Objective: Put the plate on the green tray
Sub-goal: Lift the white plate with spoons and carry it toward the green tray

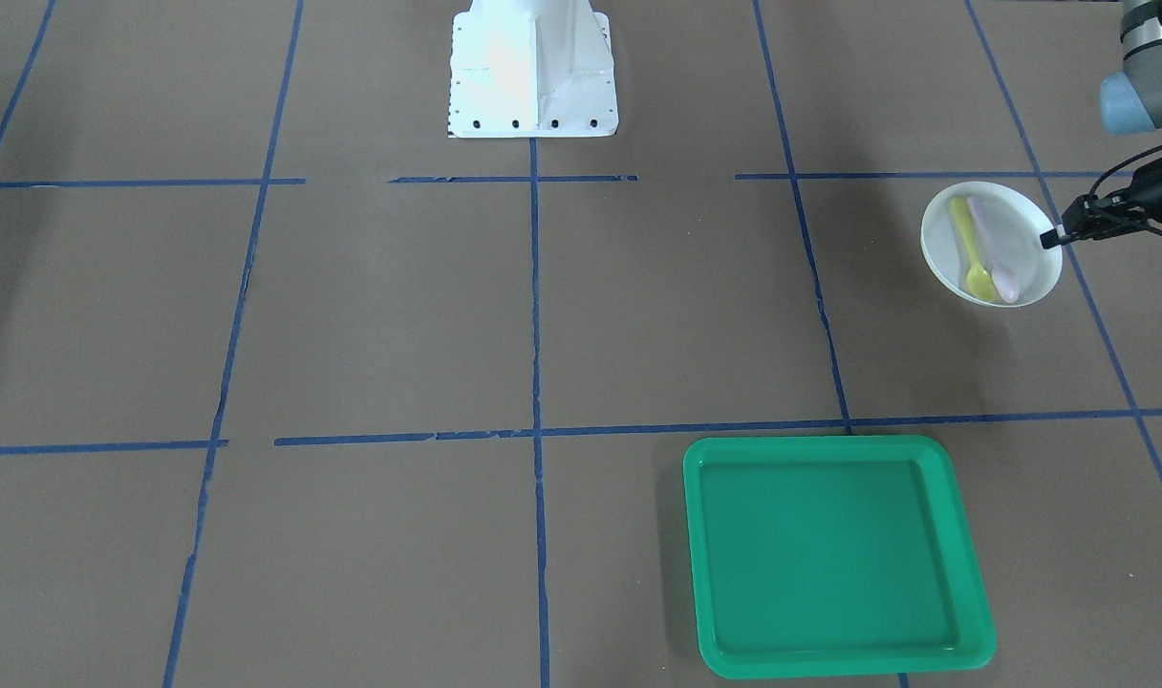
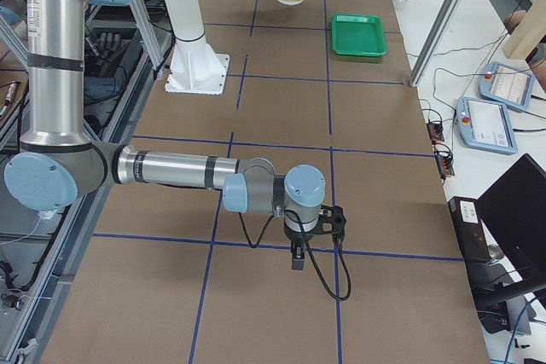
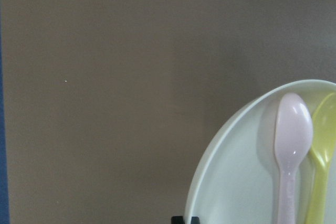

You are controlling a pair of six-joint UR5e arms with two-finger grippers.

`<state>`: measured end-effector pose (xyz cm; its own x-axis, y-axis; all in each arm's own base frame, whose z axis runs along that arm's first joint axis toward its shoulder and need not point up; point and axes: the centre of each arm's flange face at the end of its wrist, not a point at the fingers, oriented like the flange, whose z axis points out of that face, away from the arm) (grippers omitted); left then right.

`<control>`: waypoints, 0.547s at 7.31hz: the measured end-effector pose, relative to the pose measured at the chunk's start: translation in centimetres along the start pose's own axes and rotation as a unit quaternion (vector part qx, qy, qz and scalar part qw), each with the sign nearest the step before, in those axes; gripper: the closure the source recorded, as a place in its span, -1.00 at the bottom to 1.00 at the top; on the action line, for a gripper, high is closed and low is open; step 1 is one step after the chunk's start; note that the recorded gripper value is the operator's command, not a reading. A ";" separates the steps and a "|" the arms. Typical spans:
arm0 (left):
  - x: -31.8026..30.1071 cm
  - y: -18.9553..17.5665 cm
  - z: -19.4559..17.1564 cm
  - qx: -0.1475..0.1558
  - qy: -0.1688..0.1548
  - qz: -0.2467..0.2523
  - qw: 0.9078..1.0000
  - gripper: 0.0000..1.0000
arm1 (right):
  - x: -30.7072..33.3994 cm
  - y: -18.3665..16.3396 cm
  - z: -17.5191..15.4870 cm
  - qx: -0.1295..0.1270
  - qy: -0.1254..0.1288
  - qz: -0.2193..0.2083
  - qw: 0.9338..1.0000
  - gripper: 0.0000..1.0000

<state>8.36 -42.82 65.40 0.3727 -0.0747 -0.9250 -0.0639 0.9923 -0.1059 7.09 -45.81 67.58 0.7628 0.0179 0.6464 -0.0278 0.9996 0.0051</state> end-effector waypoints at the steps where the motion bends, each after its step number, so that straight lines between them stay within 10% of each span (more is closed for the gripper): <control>1: 1.9 -2.1 -0.9 0.000 0.013 -0.013 1.000 1.00 | 0.0 0.0 0.0 0.000 0.000 0.000 1.000 -1.00; 4: 11.0 -12.2 -1.8 0.011 0.022 -0.072 0.997 1.00 | 0.0 0.0 0.0 0.000 0.000 0.000 1.000 -1.00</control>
<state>11.57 -55.93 55.91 0.3359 -0.2212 -0.9156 0.0086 0.9727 -0.2318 7.09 -45.82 67.55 0.7627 0.0173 0.6465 -0.0278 0.9996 0.0060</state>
